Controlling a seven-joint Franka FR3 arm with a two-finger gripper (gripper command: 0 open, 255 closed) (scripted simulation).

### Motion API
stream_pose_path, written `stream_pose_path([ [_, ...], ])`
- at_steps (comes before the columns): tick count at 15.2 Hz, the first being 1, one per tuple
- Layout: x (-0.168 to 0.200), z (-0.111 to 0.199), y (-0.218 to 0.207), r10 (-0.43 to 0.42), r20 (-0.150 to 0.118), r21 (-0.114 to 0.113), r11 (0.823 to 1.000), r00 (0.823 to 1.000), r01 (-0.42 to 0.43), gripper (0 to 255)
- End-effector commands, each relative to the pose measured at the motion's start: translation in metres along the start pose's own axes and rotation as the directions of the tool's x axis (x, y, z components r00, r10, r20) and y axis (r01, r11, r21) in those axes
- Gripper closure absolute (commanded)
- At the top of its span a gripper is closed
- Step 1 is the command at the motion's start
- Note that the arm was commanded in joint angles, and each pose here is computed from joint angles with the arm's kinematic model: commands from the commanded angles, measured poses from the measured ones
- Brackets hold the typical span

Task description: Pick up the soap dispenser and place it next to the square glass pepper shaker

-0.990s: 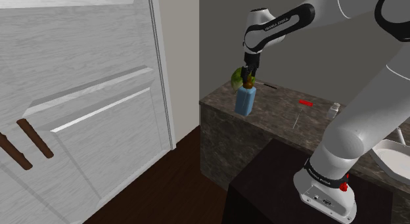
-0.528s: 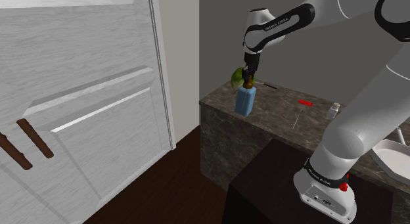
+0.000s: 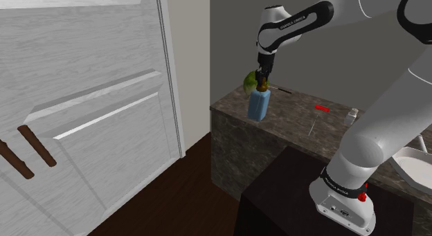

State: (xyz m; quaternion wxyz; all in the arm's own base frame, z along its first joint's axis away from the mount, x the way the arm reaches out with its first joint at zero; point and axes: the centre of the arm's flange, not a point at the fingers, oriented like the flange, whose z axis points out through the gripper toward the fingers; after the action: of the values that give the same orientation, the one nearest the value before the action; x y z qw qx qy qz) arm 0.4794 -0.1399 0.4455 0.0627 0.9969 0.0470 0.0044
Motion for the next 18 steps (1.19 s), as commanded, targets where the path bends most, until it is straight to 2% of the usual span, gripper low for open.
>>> stream_pose_path([
  [1,0.000,-0.010,0.001,0.000,0.000,0.000,1.000,1.000,0.000,255],
  [18,0.001,-0.099,0.012,0.000,0.000,0.000,1.000,1.000,0.000,255],
])
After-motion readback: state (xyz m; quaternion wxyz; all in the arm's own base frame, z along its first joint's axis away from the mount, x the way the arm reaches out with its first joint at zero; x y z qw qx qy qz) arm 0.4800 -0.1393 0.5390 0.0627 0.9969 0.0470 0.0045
